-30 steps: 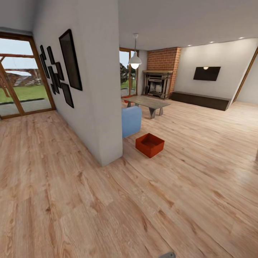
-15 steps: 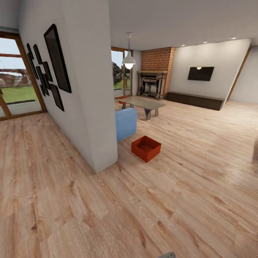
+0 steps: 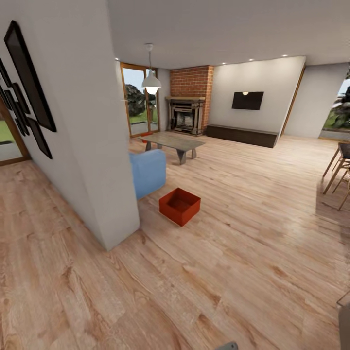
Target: Move the two storage containers from the living room to the garage. In the garage, place one container on the floor and stack the other container on top of it (either order is fine).
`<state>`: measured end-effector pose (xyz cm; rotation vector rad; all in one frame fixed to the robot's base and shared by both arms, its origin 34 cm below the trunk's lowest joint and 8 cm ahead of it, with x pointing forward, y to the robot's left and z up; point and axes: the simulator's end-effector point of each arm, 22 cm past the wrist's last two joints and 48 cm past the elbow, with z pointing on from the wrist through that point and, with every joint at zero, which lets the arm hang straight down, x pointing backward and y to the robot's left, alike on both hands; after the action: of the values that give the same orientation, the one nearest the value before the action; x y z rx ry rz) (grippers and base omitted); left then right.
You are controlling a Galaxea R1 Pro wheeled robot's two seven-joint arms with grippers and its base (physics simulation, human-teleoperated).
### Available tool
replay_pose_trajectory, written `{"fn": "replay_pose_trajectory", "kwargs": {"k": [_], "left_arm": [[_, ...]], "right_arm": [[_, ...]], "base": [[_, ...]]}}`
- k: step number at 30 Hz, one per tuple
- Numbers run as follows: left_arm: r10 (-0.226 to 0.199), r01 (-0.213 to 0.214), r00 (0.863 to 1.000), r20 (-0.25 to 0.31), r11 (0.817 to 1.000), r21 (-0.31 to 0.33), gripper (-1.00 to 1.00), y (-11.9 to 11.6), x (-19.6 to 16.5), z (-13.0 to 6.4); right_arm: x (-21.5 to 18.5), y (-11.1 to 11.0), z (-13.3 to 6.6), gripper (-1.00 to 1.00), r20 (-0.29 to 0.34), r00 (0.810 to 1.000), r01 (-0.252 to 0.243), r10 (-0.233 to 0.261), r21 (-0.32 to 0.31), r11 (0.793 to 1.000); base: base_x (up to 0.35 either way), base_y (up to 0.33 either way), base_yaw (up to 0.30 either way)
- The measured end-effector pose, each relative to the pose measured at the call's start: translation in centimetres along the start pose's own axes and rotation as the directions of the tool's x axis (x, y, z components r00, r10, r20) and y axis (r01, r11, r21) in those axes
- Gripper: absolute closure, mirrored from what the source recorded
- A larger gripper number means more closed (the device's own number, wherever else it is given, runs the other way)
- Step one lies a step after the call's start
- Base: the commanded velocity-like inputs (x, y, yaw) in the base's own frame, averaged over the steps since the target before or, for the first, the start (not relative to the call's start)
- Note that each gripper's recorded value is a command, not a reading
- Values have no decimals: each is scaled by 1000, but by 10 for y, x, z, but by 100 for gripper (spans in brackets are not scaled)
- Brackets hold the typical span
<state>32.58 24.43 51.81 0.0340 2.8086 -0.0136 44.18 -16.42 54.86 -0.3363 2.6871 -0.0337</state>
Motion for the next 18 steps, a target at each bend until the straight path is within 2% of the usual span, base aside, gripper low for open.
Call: {"fn": "replay_pose_trajectory", "kwargs": {"k": [18], "left_arm": [[0,0,1000,-1,1000,0,-100,0,0,0]], "right_arm": [[0,0,0,-100,0,1000,0,0,0,1000]], "base": [[264,-202,-8]]}}
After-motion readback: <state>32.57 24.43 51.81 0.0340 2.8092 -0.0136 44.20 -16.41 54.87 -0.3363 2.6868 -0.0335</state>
